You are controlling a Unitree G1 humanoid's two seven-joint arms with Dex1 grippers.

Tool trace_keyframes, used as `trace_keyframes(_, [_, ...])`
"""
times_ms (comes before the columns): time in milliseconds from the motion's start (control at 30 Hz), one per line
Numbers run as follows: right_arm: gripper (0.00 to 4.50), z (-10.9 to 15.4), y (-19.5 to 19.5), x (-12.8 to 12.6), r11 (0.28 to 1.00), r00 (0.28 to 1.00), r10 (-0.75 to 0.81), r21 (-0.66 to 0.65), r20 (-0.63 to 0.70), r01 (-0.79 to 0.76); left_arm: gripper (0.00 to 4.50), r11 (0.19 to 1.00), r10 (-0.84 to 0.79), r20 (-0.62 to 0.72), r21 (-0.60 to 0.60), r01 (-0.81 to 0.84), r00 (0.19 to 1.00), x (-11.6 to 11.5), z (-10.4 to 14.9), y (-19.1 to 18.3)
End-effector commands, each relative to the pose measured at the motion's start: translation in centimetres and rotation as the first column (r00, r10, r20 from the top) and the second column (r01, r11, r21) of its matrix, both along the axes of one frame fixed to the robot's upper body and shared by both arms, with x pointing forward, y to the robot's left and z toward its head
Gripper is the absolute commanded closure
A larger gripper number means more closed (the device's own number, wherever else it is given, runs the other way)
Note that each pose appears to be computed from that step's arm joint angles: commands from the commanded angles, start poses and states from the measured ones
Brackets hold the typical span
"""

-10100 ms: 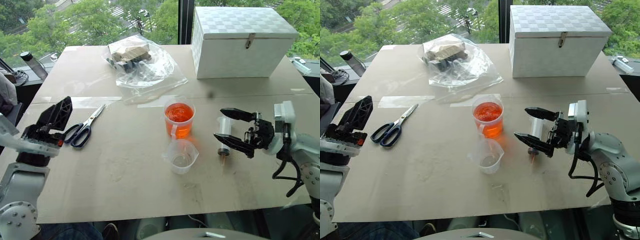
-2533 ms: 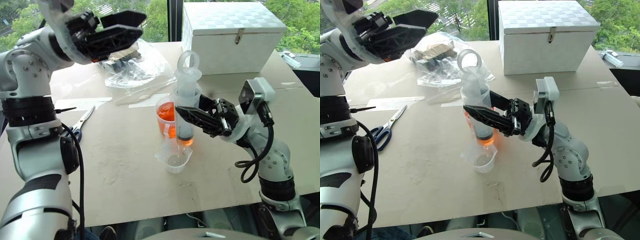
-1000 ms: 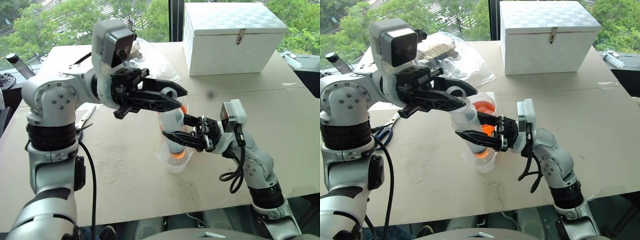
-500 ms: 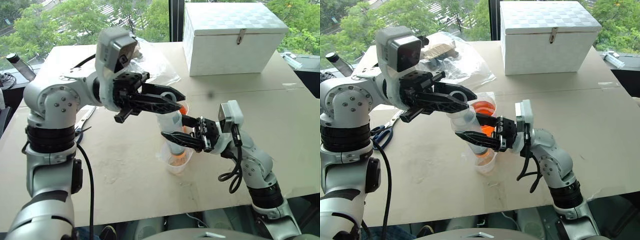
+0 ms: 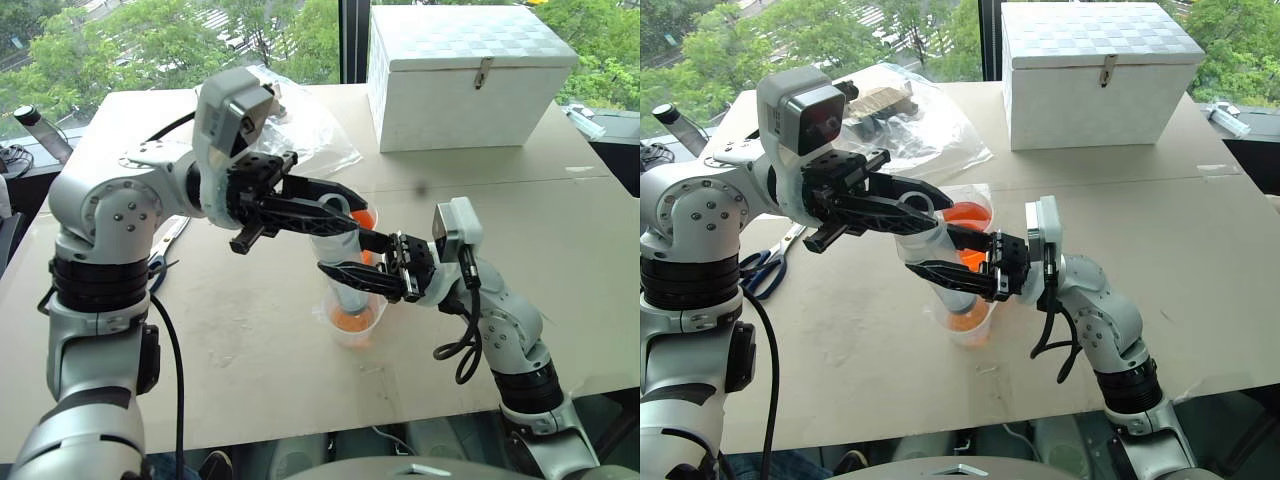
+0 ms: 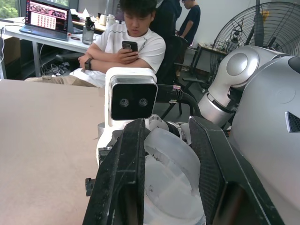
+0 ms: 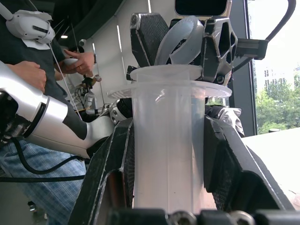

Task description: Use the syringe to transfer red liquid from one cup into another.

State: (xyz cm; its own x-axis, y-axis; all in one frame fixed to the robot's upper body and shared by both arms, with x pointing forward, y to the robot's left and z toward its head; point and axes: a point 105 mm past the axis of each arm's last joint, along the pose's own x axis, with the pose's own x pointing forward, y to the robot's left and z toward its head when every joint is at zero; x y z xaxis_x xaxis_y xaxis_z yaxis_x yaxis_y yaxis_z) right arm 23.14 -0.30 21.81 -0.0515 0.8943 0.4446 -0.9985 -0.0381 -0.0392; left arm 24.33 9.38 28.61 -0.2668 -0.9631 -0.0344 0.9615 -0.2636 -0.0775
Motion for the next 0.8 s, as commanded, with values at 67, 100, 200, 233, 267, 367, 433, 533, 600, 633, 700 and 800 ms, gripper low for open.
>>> trace_keyframes(67, [3.03, 2.8, -0.9, -0.1, 0.994, 0.997, -0.028, 0.106, 0.068, 0.021, 3.60, 0.998, -0.050, 0.006, 0.041, 0.050, 0.999, -0.9, -0.6, -0.9])
trace_keyframes(100, [3.03, 2.6, -0.9, -0.1, 0.995, 0.997, -0.026, 0.097, 0.067, 0.020, 3.60, 0.999, -0.044, 0.009, 0.026, 0.044, 0.999, -0.8, -0.3, -0.9])
trace_keyframes(200, [3.03, 2.1, -0.9, -0.2, 0.996, 0.998, -0.025, 0.085, 0.060, 0.020, 2.18, 1.000, -0.010, 0.031, -0.029, 0.011, 0.999, -0.3, 1.1, -1.0])
trace_keyframes(233, [3.03, 2.1, -0.9, -0.2, 0.996, 0.998, -0.027, 0.084, 0.059, 0.022, 1.85, 0.999, 0.000, 0.035, -0.039, 0.001, 0.999, -0.2, 1.5, -0.9])
trace_keyframes(267, [3.03, 2.0, -1.0, -0.1, 0.996, 0.998, -0.028, 0.084, 0.058, 0.023, 1.34, 0.999, 0.000, 0.039, -0.042, 0.001, 0.999, -0.3, 1.8, -0.7])
trace_keyframes(367, [3.03, 2.0, -1.0, 0.0, 0.996, 0.998, -0.031, 0.083, 0.057, 0.026, 1.34, 0.997, 0.000, 0.057, -0.073, 0.004, 0.998, -0.4, 3.2, -0.1])
trace_keyframes(433, [3.03, 2.0, -1.0, 0.0, 0.996, 0.998, -0.031, 0.083, 0.057, 0.026, 1.34, 0.994, 0.007, 0.069, -0.109, 0.001, 0.998, -0.4, 4.4, 0.2])
trace_keyframes(533, [3.03, 2.0, -1.0, 0.0, 0.996, 0.998, -0.029, 0.083, 0.057, 0.024, 1.34, 0.987, 0.015, 0.073, -0.159, -0.004, 0.997, -0.5, 5.8, 0.7])
trace_keyframes(600, [3.03, 2.1, -1.0, 0.0, 0.996, 0.998, -0.029, 0.084, 0.056, 0.024, 1.34, 0.984, 0.047, 0.080, -0.178, -0.032, 0.996, -0.2, 6.4, 0.9])
trace_keyframes(633, [3.03, 2.2, -1.0, -0.1, 0.996, 0.998, -0.029, 0.085, 0.055, 0.024, 1.34, 0.982, 0.074, 0.087, -0.180, -0.058, 0.993, 0.1, 6.5, 1.0])
trace_keyframes(700, [3.03, 2.5, -1.2, -0.2, 0.995, 0.998, -0.036, 0.095, 0.053, 0.031, 1.34, 0.977, 0.144, 0.098, -0.172, -0.126, 0.985, 1.0, 6.5, 1.4])
trace_keyframes(800, [3.03, 3.9, -1.9, -0.4, 0.989, 0.997, -0.063, 0.139, 0.039, 0.057, 1.34, 0.950, 0.263, 0.114, -0.204, -0.236, 0.958, 2.3, 7.0, 2.5])
